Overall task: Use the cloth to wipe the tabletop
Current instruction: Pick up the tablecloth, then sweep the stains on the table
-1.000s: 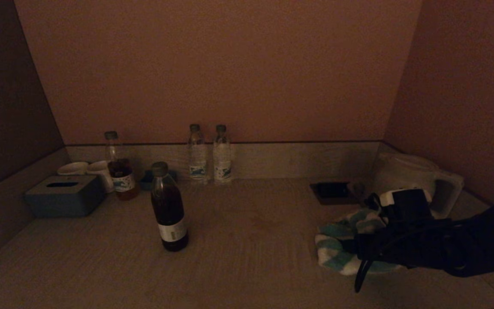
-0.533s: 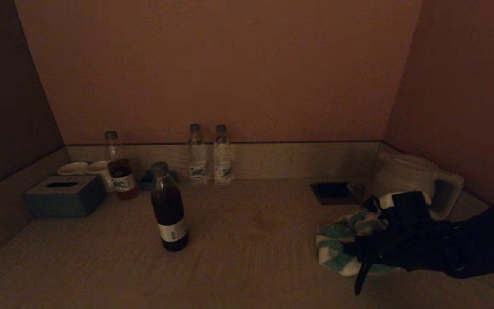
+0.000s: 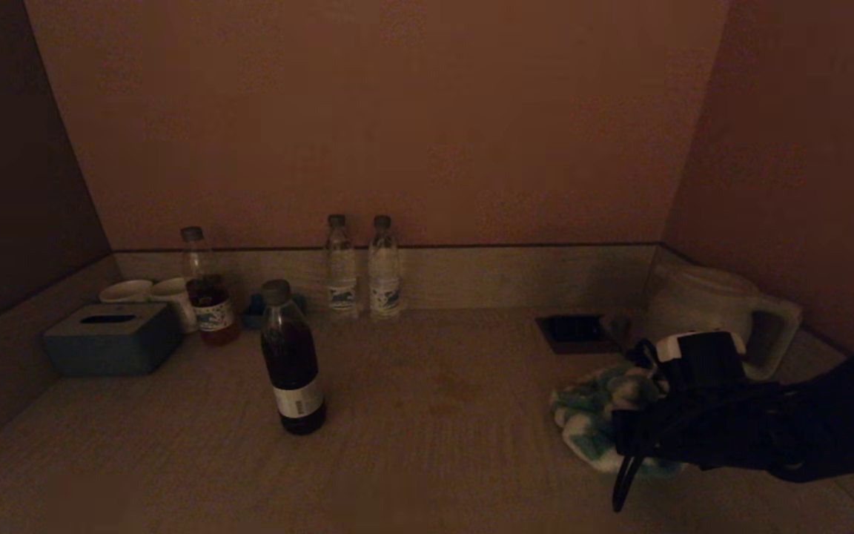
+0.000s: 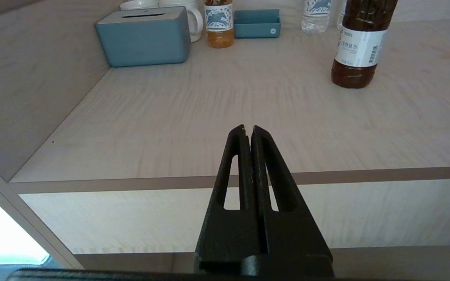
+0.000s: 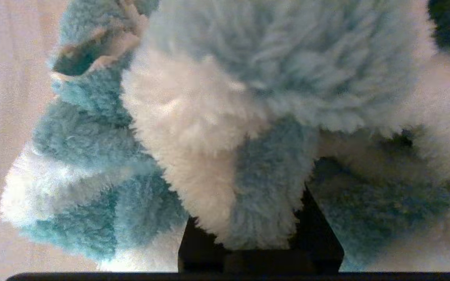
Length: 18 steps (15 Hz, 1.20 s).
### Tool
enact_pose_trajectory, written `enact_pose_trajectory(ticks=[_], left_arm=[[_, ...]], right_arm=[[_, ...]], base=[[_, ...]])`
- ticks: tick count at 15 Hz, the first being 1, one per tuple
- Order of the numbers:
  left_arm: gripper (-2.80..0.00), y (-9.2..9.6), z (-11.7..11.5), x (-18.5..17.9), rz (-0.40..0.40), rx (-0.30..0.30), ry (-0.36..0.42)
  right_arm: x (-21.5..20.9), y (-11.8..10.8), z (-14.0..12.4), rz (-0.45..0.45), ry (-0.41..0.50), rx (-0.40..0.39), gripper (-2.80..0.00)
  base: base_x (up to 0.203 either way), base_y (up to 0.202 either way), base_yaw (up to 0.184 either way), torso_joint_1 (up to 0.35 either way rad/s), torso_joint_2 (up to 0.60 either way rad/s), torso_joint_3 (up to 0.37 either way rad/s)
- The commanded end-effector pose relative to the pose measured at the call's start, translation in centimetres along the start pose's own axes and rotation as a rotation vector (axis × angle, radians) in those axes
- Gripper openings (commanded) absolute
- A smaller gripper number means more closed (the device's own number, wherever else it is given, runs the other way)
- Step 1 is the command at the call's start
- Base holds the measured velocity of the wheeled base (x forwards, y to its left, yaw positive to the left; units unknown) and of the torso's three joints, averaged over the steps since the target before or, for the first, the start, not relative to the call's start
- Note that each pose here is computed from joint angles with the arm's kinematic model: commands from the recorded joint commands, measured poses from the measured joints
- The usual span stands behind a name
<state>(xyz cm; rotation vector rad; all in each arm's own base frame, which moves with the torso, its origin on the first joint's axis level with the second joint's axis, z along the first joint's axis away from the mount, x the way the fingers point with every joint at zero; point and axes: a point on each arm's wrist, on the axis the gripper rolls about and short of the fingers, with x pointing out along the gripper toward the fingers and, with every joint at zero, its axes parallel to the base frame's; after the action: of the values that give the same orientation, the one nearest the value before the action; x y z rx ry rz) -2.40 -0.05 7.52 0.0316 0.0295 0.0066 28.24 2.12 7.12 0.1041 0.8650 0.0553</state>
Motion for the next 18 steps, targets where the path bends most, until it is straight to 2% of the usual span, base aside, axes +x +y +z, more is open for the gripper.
enact_pose_trajectory(ticks=[1, 6, 10, 13, 16, 18], left_arm=[[-2.80, 0.0, 0.0, 0.0, 0.001, 0.000, 0.001], [-2.80, 0.0, 0.0, 0.0, 0.001, 0.000, 0.001], [-2.80, 0.0, 0.0, 0.0, -0.001, 0.000, 0.001], [-2.80, 0.0, 0.0, 0.0, 0.001, 0.000, 0.001], [-2.80, 0.0, 0.0, 0.0, 0.001, 0.000, 0.000], [-2.80, 0.0, 0.0, 0.0, 0.001, 0.000, 0.001]], right_arm=[[-0.3, 0.1, 0.2, 0.006, -0.014, -0.003, -2.80], [-4.3, 1.5, 1.6, 0.084, -0.146, -0.031, -2.80], [-7.7, 3.6, 3.3, 0.157, -0.272, -0.063, -2.80], [-7.8, 3.7, 3.4, 0.162, -0.272, -0.062, -2.80], [-9.5, 7.3, 6.9, 0.265, -0.386, -0.107, -2.80], [-9.6, 8.8, 8.4, 0.296, -0.421, -0.123, -2.80]], base=[[0.000, 0.000, 0.000, 0.000, 0.00, 0.000], [0.000, 0.000, 0.000, 0.000, 0.00, 0.000], [0.000, 0.000, 0.000, 0.000, 0.00, 0.000], [0.000, 0.000, 0.000, 0.000, 0.00, 0.000], [0.000, 0.000, 0.000, 0.000, 0.00, 0.000], [0.000, 0.000, 0.000, 0.000, 0.00, 0.000]])
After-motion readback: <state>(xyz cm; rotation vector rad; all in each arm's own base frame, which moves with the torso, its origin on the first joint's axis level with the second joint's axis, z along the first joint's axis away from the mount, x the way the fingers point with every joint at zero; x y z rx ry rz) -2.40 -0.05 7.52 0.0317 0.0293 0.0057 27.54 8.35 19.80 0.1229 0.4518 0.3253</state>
